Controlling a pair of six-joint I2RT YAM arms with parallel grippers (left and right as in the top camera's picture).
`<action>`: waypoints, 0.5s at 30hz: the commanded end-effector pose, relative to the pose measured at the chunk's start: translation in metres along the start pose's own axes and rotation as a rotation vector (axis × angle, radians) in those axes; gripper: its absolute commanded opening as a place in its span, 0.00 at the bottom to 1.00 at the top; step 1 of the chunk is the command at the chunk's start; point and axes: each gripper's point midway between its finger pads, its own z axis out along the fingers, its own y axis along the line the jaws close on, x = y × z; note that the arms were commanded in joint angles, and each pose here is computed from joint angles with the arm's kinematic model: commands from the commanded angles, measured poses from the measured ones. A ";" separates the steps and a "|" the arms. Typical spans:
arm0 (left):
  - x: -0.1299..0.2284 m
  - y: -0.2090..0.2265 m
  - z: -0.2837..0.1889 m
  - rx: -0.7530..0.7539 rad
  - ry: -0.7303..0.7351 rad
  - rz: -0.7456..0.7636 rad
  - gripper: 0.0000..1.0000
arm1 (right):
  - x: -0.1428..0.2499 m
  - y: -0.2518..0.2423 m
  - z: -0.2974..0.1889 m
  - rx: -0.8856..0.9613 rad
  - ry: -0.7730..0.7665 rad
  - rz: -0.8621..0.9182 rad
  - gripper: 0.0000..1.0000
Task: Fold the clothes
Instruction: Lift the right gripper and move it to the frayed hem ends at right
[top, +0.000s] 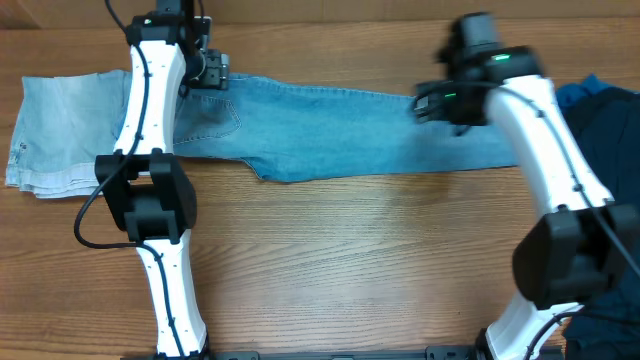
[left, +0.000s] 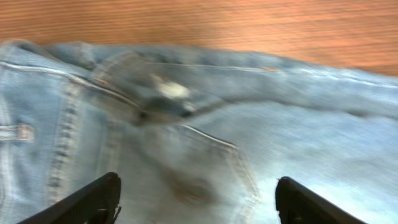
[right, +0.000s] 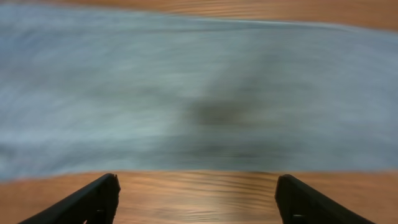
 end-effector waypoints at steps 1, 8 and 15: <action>0.002 -0.027 -0.022 0.111 0.006 -0.025 0.93 | -0.012 -0.079 -0.022 -0.018 -0.044 0.214 0.95; 0.009 -0.029 -0.022 0.119 0.035 -0.026 1.00 | 0.002 -0.184 -0.022 -0.240 -0.067 0.396 1.00; 0.009 -0.028 -0.022 0.119 0.034 -0.026 1.00 | 0.038 -0.237 0.028 -0.245 0.000 0.549 0.96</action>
